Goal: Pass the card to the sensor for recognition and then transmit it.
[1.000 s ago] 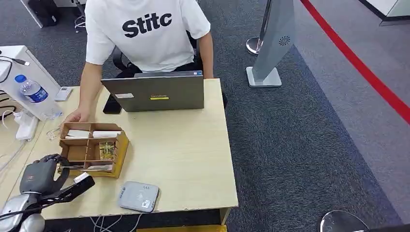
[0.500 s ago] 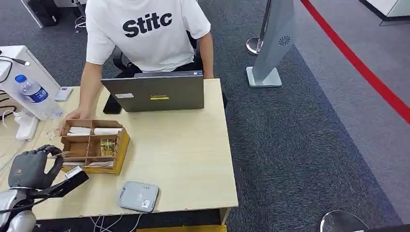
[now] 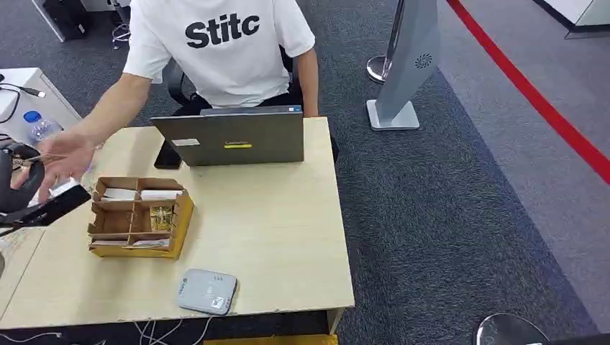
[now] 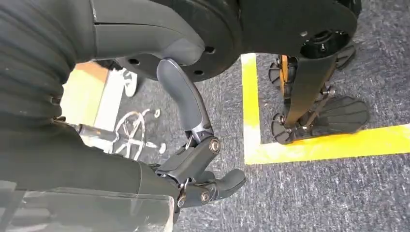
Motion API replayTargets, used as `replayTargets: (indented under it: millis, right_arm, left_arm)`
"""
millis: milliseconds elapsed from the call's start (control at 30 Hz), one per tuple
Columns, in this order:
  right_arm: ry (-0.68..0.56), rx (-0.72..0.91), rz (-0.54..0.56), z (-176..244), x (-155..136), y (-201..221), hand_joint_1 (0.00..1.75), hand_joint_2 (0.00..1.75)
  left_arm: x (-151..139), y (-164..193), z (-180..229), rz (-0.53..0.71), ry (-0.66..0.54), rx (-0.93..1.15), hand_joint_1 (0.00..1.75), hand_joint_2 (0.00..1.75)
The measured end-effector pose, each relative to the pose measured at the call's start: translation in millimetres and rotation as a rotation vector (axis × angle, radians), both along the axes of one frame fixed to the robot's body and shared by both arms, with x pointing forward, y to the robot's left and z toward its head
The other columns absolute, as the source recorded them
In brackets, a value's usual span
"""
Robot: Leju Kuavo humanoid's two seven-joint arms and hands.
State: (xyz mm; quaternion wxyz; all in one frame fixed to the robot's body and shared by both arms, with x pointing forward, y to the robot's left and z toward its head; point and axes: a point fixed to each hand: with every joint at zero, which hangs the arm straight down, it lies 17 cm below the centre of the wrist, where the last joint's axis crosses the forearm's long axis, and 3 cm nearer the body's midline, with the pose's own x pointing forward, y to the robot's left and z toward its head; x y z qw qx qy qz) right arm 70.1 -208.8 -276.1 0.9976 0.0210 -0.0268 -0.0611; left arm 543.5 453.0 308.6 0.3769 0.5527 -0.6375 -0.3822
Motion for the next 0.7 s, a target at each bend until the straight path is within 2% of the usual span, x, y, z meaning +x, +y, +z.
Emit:
replayTargets:
  millis: [167,333,367,400,700]
  right_arm:
    - [-0.023,-0.003,0.037,1,8,0,0.00,1.75]
    - [-0.030,-0.005,0.055,2,12,0,0.00,1.75]
    - [-0.028,-0.006,0.056,2,13,0,0.00,1.75]
    - [-0.028,-0.005,0.056,2,12,0,0.00,1.75]
    - [-0.022,-0.007,0.051,1,11,0,0.00,1.75]
  left_arm:
    - [59,11,32,0.114,0.008,0.069,1.75,1.75]
    - [94,-10,31,0.154,0.081,0.104,1.75,1.75]
    - [99,-16,31,0.152,0.090,0.104,0.58,1.75]
    - [103,-24,29,0.147,0.097,0.100,0.00,1.75]
    - [113,-84,18,0.040,0.089,0.094,0.00,1.75]
